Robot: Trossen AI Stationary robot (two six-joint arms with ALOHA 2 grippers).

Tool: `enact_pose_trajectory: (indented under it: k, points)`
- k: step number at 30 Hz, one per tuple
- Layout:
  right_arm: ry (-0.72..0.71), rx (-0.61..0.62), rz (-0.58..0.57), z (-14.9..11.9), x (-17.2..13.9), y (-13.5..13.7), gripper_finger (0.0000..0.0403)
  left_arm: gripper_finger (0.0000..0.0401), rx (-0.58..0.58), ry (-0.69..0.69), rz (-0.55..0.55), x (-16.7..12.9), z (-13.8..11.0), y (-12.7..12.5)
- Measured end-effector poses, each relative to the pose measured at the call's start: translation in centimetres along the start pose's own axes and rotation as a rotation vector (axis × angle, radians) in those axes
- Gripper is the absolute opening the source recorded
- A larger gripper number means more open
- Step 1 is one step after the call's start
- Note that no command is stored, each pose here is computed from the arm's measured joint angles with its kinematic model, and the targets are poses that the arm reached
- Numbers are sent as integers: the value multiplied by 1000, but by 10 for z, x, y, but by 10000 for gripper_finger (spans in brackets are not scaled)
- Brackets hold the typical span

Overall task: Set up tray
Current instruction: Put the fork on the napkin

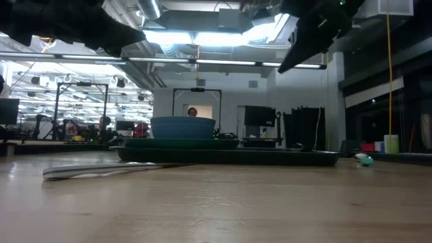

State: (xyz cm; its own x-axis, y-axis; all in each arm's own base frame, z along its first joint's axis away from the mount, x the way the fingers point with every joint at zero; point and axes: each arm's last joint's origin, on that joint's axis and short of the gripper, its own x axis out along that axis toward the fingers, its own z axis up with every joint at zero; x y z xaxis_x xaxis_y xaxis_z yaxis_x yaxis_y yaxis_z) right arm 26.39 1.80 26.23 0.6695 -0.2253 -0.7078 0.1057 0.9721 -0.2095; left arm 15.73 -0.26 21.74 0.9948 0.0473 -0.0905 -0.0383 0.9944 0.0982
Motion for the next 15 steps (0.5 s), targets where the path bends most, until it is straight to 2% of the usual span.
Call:
enact_pose_trajectory:
  k: [3, 6, 15]
  points:
    - [-40, -16, 16, -7, 7, 8, 20, 1, -14, 54, -75, 0, -6, -3]
    - [-80, -16, 26, -13, 13, 14, 25, 1, -74, 95, -95, -1, -9, -7]
    - [-202, -12, 19, -31, 30, 17, 10, 1, -206, 360, -68, 0, 4, -24]
